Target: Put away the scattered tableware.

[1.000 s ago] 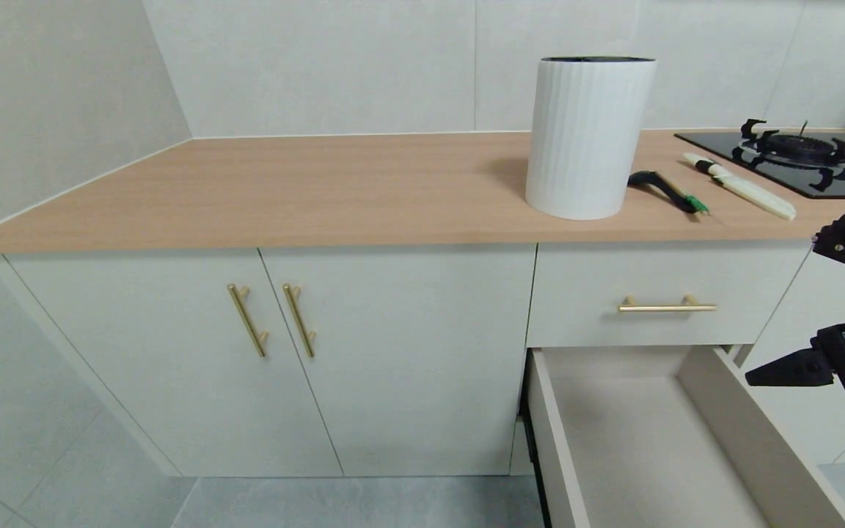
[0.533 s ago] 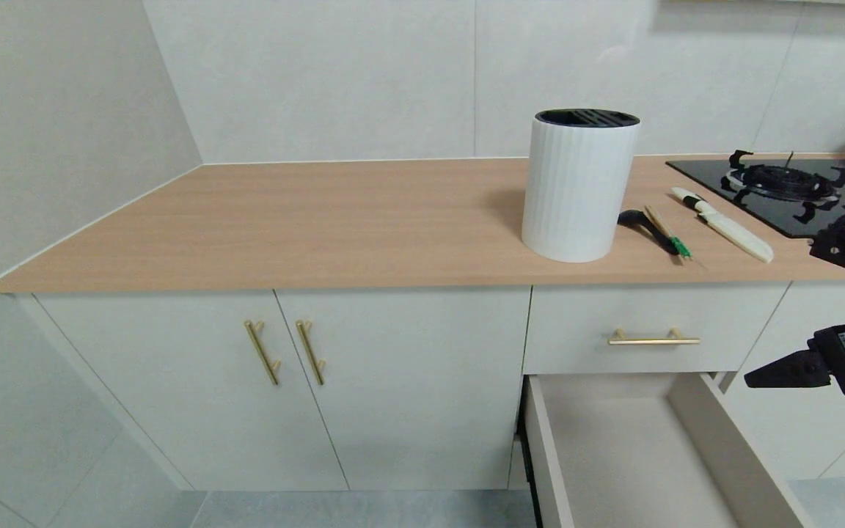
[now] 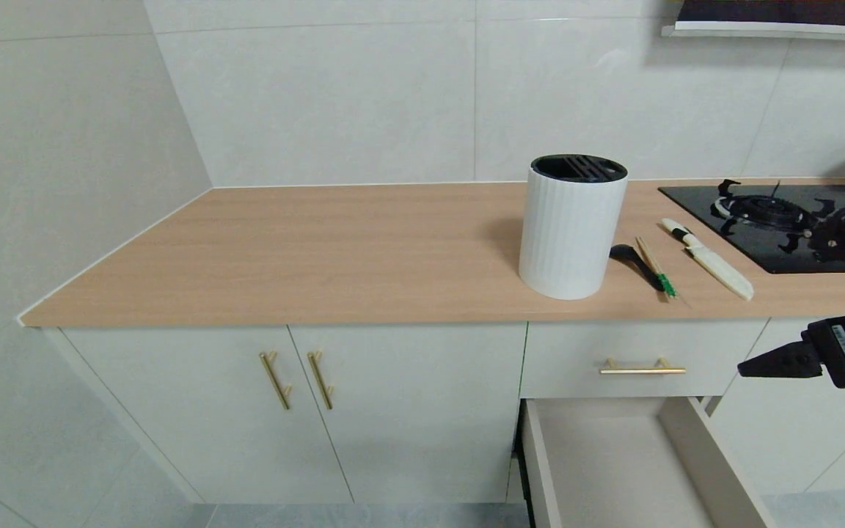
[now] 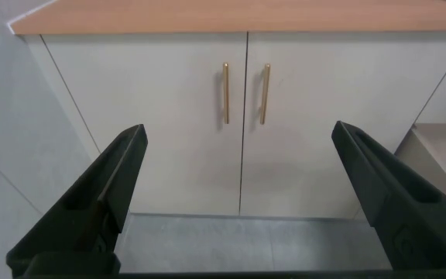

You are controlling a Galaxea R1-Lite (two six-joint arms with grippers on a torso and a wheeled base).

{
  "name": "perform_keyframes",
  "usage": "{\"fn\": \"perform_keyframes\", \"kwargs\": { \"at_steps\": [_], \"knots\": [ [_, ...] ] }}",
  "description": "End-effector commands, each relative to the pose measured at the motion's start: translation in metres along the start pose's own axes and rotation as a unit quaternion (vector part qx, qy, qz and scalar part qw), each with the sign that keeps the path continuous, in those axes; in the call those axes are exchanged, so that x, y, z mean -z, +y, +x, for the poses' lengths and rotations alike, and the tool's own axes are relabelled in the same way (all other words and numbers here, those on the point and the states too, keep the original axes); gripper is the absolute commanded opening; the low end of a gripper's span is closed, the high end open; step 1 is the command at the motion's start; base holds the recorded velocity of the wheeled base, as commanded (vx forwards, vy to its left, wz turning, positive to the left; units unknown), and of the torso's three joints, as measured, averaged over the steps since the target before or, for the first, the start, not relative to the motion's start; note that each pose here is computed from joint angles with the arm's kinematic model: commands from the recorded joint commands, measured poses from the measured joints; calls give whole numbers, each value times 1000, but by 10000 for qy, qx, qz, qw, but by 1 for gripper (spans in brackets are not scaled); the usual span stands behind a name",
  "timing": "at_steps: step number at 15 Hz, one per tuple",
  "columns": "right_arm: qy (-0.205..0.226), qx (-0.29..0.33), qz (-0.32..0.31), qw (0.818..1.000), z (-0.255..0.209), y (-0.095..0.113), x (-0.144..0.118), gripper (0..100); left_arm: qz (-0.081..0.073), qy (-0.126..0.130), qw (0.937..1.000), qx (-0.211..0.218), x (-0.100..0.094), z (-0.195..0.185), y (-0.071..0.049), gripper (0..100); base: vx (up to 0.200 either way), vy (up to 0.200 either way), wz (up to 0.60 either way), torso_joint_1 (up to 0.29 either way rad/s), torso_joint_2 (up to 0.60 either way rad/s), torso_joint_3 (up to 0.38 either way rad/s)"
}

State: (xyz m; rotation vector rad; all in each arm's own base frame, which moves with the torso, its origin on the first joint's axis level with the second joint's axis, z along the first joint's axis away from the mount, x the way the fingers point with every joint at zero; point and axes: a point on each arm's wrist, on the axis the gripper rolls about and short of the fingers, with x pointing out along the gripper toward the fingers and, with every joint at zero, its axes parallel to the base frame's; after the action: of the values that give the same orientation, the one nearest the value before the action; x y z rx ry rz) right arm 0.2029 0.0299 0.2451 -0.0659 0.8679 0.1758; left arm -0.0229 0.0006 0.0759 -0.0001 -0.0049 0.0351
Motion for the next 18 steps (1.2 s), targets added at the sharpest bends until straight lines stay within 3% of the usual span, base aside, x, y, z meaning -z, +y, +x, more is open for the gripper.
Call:
{"fn": "perform_keyframes", "kwargs": {
  "at_steps": [1, 5, 10, 13, 18],
  "knots": [
    [-69, 3, 1, 10000, 3, 0, -1, 100, 0, 9, 10000, -9, 0, 0, 0, 100, 0, 0, 0, 61, -119, -66],
    [-726, 310, 135, 9968, 32, -4, -57, 100, 0, 9, 10000, -9, 0, 0, 0, 100, 0, 0, 0, 8, -16, -10],
    [-578, 907, 768, 9912, 107, -10, -103, 100, 0, 9, 10000, -9, 0, 0, 0, 100, 0, 0, 0, 0, 0, 0],
    [-442, 1019, 1029, 9885, 152, -17, -107, 100, 0, 9, 10000, -9, 0, 0, 0, 100, 0, 0, 0, 0, 0, 0],
    [-688, 1273, 1083, 9835, 186, -23, -111, 100, 0, 9, 10000, -9, 0, 0, 0, 100, 0, 0, 0, 0, 0, 0]
  ]
}}
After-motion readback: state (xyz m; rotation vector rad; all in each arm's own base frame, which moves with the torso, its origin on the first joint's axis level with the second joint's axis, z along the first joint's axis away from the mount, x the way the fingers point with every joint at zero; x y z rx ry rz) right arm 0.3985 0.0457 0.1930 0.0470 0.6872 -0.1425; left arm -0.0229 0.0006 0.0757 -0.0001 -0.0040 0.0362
